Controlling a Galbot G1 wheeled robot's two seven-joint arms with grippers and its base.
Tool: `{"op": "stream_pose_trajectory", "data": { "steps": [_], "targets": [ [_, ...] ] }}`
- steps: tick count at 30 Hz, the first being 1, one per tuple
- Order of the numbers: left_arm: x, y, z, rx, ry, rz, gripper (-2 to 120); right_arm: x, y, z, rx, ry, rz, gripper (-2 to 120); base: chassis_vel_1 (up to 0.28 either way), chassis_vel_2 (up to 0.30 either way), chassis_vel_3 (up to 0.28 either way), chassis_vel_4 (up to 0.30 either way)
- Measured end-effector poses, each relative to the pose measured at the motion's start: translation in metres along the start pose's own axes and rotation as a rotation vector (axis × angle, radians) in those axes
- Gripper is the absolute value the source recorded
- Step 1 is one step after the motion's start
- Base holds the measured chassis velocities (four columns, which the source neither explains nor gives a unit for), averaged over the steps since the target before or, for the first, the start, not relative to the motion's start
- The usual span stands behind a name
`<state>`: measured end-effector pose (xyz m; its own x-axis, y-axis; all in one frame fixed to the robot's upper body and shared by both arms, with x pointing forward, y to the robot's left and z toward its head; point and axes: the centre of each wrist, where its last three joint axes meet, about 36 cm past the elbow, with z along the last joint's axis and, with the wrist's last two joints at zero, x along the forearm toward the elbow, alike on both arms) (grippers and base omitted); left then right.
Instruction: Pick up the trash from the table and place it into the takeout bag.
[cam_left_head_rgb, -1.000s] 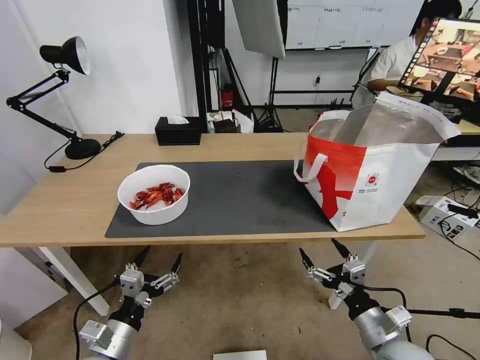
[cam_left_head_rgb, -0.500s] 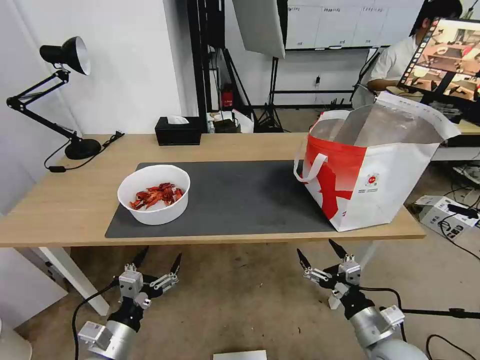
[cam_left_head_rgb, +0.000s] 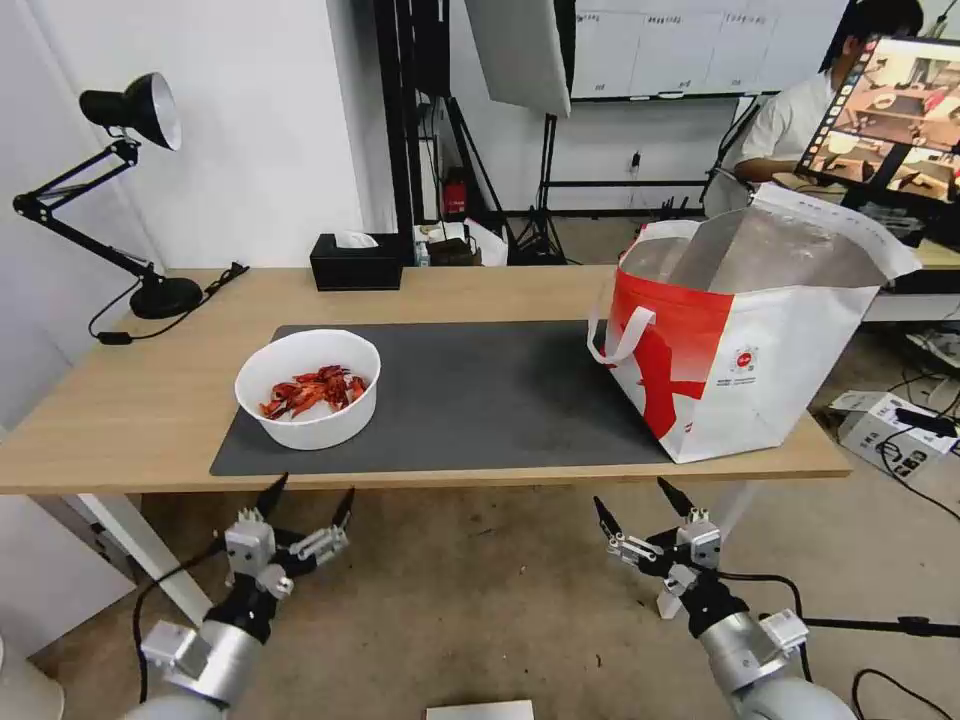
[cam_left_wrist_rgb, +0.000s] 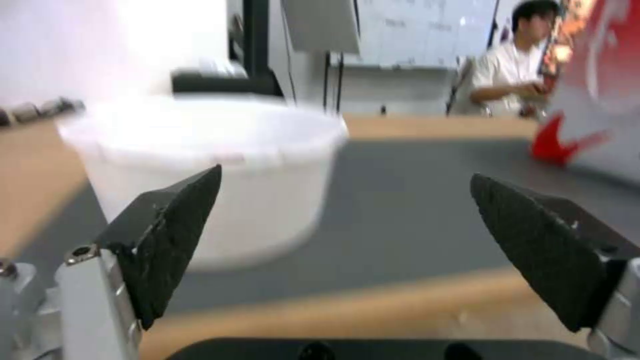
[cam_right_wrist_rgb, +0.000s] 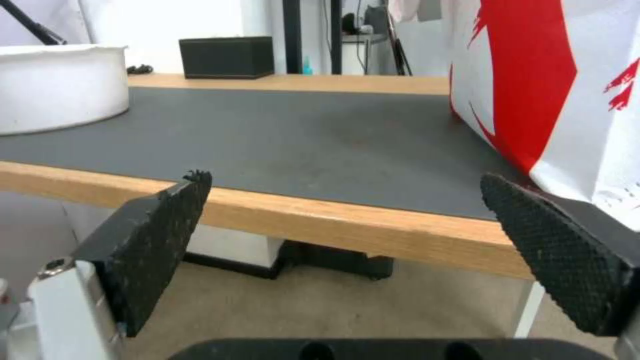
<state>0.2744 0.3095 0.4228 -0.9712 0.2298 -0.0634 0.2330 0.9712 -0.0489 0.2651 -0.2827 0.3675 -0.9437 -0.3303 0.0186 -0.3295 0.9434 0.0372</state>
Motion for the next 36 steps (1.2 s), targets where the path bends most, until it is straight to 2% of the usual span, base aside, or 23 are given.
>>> {"op": "stream_pose_trajectory", "data": {
  "steps": [2,4,6,7,8,9,11,12,13,15,16,19,20,22,23,24,26,27,29,30,32,34,36],
  "targets": [
    [-0.017,0.015,-0.022,-0.011,-0.027,-0.002,100,0.0,0.0,0.0,0.0,0.0,0.0,100,0.0,0.0,0.0,0.0],
    [-0.02,0.019,-0.027,-0.014,-0.032,-0.002,100,0.0,0.0,0.0,0.0,0.0,0.0,100,0.0,0.0,0.0,0.0],
    [-0.04,0.039,-0.054,-0.025,-0.046,-0.002,100,0.0,0.0,0.0,0.0,0.001,0.0,100,0.0,0.0,0.0,0.0],
    [-0.04,0.039,-0.054,-0.025,-0.046,-0.002,100,0.0,0.0,0.0,0.0,0.001,0.0,100,0.0,0.0,0.0,0.0],
    [-0.045,0.044,-0.059,-0.03,-0.045,-0.003,100,0.0,0.0,0.0,0.0,0.0,0.0,100,0.0,0.0,0.0,0.0],
    [-0.057,0.055,-0.073,-0.043,-0.031,-0.002,100,0.0,0.0,0.0,0.0,0.001,0.0,100,0.0,0.0,0.0,0.0],
    [-0.061,0.059,-0.078,-0.046,-0.019,-0.001,100,0.0,0.0,0.0,0.0,0.001,0.0,100,0.0,0.0,0.0,0.0],
    [-0.071,0.067,-0.091,-0.051,0.025,0.007,100,0.0,0.0,0.0,0.0,0.001,0.0,100,0.0,0.0,0.0,0.0],
    [-0.071,0.067,-0.091,-0.051,0.025,0.007,100,0.0,0.0,0.0,0.0,0.001,0.0,100,0.0,0.0,0.0,0.0],
    [-0.083,0.076,-0.103,-0.04,0.093,0.005,100,0.0,0.0,0.0,0.0,0.001,0.0,100,0.0,0.0,0.0,0.0],
    [-0.083,0.076,-0.103,-0.04,0.093,0.005,100,0.0,0.0,0.0,0.0,0.001,0.0,100,0.0,0.0,0.0,0.0],
    [-0.107,0.095,-0.12,0.015,0.247,-0.01,100,0.0,0.0,0.0,0.0,0.001,0.0,100,0.0,0.0,0.0,0.0],
    [-0.107,0.095,-0.12,0.015,0.247,-0.01,100,0.0,0.0,0.0,0.0,0.001,0.0,100,0.0,0.0,0.0,0.0],
    [-0.121,0.104,-0.13,0.054,0.299,-0.012,100,0.0,0.0,0.0,0.0,0.001,0.0,100,0.0,0.0,0.0,0.0],
    [-0.135,0.113,-0.142,0.079,0.337,-0.013,100,0.0,0.0,0.0,0.0,0.001,0.0,100,0.0,0.0,0.0,0.0],
    [-0.135,0.113,-0.142,0.079,0.337,-0.013,100,0.0,0.0,0.0,0.0,0.001,0.0,100,0.0,0.0,0.0,0.0],
    [-0.15,0.124,-0.156,0.1,0.405,-0.023,100,0.0,0.0,0.0,0.0,0.001,0.0,100,0.0,0.0,0.0,0.0],
    [-0.15,0.124,-0.156,0.1,0.405,-0.023,100,0.0,0.0,0.0,0.0,0.001,0.0,100,0.0,0.0,0.0,0.0],
    [-0.155,0.134,-0.166,0.095,0.485,-0.054,100,0.0,0.0,0.0,0.0,0.001,0.0,100,0.0,0.0,0.0,0.0],
    [-0.155,0.134,-0.166,0.095,0.485,-0.054,100,0.0,0.0,0.0,0.0,0.001,0.0,100,0.0,0.0,0.0,0.0],
    [-0.16,0.144,-0.171,0.098,0.566,-0.092,100,0.0,0.0,0.0,0.0,0.001,0.0,100,0.0,0.0,0.0,0.0],
    [-0.161,0.147,-0.171,0.103,0.586,-0.106,100,0.0,0.0,0.0,0.0,0.001,0.0,100,0.0,0.0,0.0,0.0],
    [-0.162,0.153,-0.17,0.148,0.624,-0.133,100,0.0,0.0,0.0,0.0,0.001,0.0,100,0.0,0.0,0.0,0.0]
  ]
}}
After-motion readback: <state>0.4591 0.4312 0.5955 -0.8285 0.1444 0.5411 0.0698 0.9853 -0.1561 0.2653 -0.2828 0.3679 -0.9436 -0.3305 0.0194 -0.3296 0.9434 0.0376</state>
